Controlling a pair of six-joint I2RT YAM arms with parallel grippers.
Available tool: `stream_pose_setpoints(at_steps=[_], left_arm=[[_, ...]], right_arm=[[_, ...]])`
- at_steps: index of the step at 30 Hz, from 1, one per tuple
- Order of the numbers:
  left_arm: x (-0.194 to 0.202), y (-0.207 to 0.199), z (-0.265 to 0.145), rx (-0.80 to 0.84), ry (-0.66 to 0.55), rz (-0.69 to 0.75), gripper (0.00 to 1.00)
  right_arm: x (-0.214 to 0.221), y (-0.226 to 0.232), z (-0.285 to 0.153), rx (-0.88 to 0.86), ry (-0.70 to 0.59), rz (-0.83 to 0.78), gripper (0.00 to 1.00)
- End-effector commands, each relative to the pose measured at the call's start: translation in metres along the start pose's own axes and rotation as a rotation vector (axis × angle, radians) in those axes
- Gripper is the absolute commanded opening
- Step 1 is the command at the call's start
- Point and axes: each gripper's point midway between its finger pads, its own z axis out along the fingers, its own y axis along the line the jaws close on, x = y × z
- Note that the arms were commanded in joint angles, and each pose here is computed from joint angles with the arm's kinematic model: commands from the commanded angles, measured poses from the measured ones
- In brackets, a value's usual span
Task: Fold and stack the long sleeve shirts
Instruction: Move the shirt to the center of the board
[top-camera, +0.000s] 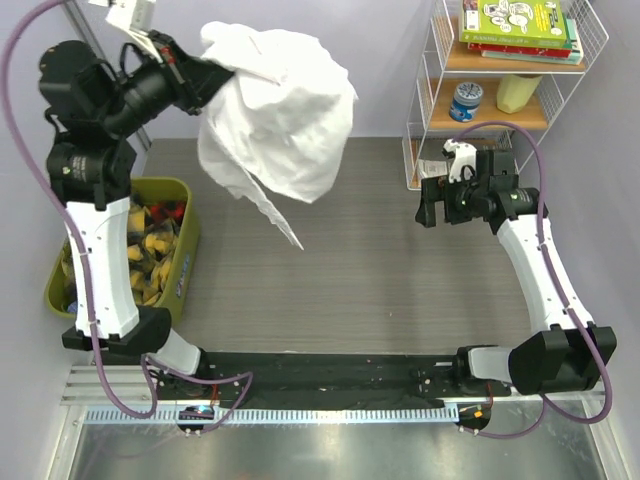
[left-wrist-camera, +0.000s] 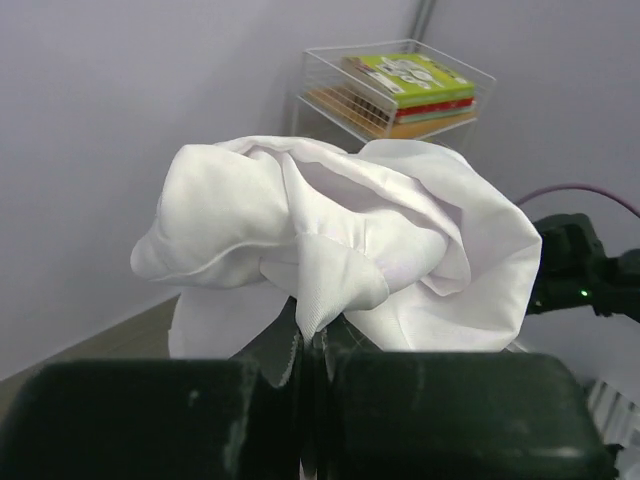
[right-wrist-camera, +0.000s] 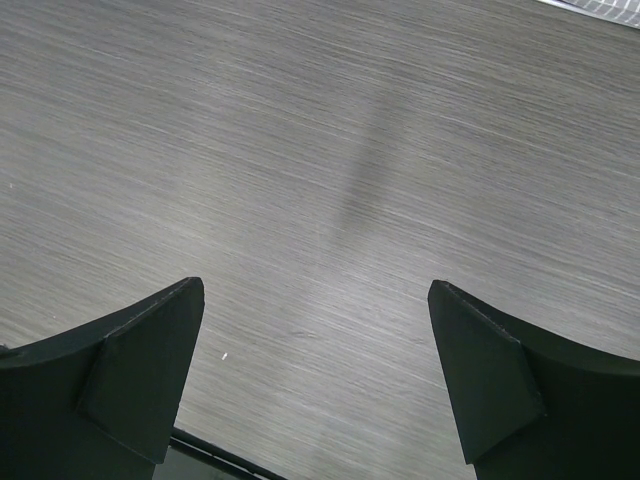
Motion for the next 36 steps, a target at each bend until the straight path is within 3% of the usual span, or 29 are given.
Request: stream_pose_setpoints(at_steps=[1,3,4,6,7,8,9,12,18,24,30,36], left_arm=[[0.032,-0.037,0.026,0.206,0.054,-0.115,0.00],[0.061,-0.053,0.022,0.296,0.132,-0.122,0.01],[0.110,-0.044,0.027,0.319,0.238,-0.147,0.08],[0.156,-0.048,0.011,0.401,0.357,-0.116,0.58],[0.180,-0.035,0.009,0.346,0.426,-0.097,0.78],[0.220,-0.014,-0.003,0.279,0.545,-0.069,0.92],[0.238,0.006,-0.009,0.209,0.593,-0.057,0.98],[0.292,0.035,-0.035,0.127,0.727,-0.001,1.00],[0.378,0.017,-0.070,0.157,0.921,0.063,1.00],[0.460,0.057,-0.089,-0.059,1.174,0.060,0.98],[0.492,0.105,-0.100,-0.295,1.298,0.125,0.96],[0.498,0.151,-0.093,-0.495,1.323,0.160,0.91]], right_arm=[[-0.024,-0.001,-0.020,0.003,-0.090,0.008,1.00],[-0.023,-0.004,-0.019,0.009,-0.086,0.016,1.00],[-0.024,-0.007,-0.021,0.016,-0.088,0.017,1.00],[-0.025,-0.007,-0.023,0.025,-0.090,0.007,1.00],[-0.026,-0.008,-0.025,0.031,-0.091,0.001,1.00],[-0.026,-0.009,-0.026,0.033,-0.091,-0.011,1.00],[-0.026,-0.008,-0.025,0.029,-0.083,-0.019,1.00],[-0.020,-0.007,-0.021,0.002,-0.050,-0.044,1.00],[0.005,0.028,0.023,-0.096,0.068,-0.149,1.00],[0.011,0.065,0.076,-0.129,0.131,-0.260,0.96],[0.039,0.064,0.122,-0.128,0.245,-0.250,0.85],[0.088,0.067,0.143,-0.176,0.385,-0.188,0.75]])
